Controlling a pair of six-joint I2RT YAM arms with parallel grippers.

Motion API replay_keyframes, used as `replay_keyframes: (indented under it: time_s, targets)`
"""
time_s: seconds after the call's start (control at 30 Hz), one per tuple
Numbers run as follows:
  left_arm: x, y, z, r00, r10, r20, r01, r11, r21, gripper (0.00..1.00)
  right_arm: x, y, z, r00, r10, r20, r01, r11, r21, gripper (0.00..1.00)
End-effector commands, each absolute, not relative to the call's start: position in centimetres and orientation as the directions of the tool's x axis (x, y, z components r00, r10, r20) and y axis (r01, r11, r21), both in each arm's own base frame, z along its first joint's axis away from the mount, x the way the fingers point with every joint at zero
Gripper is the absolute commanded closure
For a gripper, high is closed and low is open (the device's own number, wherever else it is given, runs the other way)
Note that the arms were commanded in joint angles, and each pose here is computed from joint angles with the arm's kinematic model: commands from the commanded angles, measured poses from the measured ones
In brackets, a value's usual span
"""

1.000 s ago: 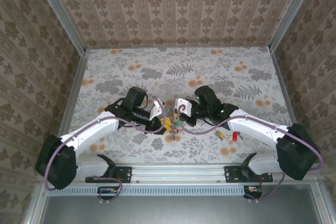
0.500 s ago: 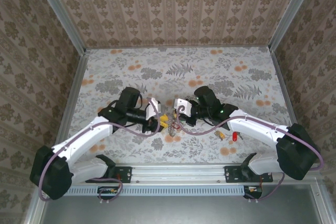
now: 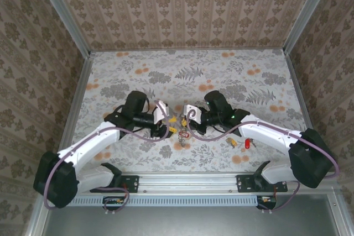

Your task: Put the keys on the keyring

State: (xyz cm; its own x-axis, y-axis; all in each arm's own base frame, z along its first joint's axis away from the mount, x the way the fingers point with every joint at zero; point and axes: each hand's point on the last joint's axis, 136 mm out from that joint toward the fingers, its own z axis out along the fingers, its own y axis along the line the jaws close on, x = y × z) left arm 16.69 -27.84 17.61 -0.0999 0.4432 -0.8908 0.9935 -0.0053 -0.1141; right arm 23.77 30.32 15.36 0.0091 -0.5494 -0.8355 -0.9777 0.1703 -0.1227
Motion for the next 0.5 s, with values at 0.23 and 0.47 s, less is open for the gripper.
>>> replay_keyframes:
  time_s: [0.23,0.47]
  targets:
    - [15.4,-28.4,16.4,-0.066,0.523,-0.85,0.989,-0.077,-0.124,0.54,24.1,30.7,16.6,0.015,-0.509,-0.861,-0.977,0.176,-0.121,1.0]
    - [16.6,-27.6,15.1,-0.061,0.586,-0.808,0.997,0.006,-0.071,0.88,23.9,30.3,16.1,0.025,-0.531,-0.847,-0.978,0.163,-0.132,1.0]
